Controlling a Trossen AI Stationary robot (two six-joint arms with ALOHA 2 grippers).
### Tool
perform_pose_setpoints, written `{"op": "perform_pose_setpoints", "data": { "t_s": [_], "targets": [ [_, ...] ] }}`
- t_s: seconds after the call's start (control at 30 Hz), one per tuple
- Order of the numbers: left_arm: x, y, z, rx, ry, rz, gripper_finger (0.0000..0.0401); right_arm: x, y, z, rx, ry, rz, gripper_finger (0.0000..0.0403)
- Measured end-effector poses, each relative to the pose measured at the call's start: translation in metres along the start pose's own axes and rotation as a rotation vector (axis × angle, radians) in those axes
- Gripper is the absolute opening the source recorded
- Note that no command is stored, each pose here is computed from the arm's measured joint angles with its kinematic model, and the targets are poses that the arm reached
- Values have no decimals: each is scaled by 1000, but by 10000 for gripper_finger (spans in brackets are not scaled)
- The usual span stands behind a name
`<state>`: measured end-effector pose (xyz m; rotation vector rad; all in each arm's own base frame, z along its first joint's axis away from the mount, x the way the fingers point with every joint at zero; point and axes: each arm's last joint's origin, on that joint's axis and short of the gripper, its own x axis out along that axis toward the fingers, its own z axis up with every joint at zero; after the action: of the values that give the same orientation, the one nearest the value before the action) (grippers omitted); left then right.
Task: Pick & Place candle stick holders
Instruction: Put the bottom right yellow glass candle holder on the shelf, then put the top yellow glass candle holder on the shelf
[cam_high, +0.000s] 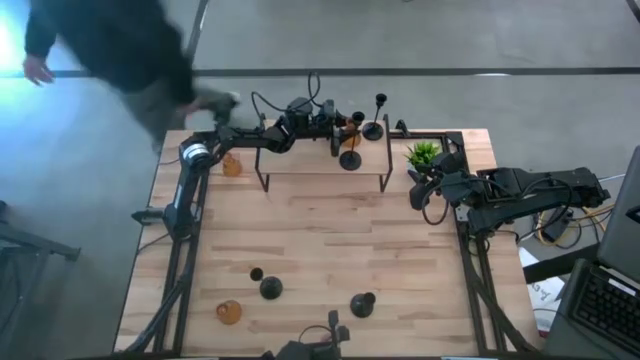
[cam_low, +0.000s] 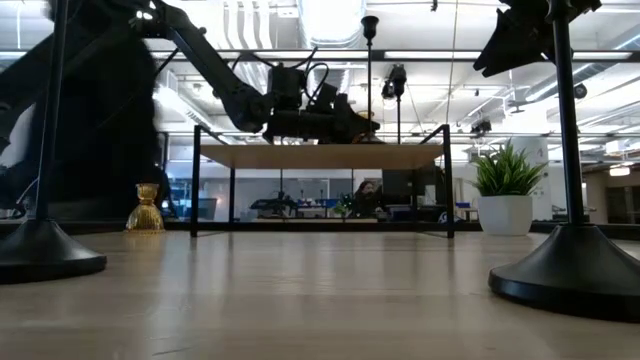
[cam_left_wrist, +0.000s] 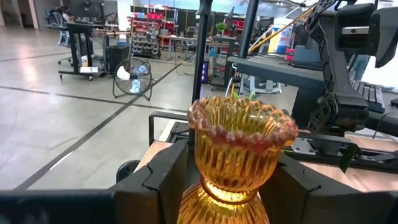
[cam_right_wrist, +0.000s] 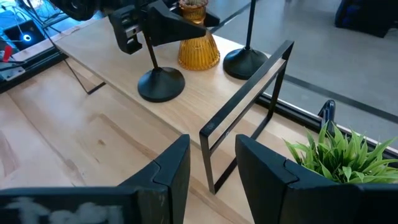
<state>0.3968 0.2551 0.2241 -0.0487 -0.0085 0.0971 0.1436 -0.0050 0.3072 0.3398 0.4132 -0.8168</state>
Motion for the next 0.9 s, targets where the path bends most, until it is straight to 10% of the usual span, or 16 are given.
{"op": "perform_pose_setpoints", "data": {
  "t_s": [0.9],
  "targets": [
    [-6, -3, 8, 5, 76, 9, 309, 0, 0, 0, 0, 0, 0, 123]
  ]
}}
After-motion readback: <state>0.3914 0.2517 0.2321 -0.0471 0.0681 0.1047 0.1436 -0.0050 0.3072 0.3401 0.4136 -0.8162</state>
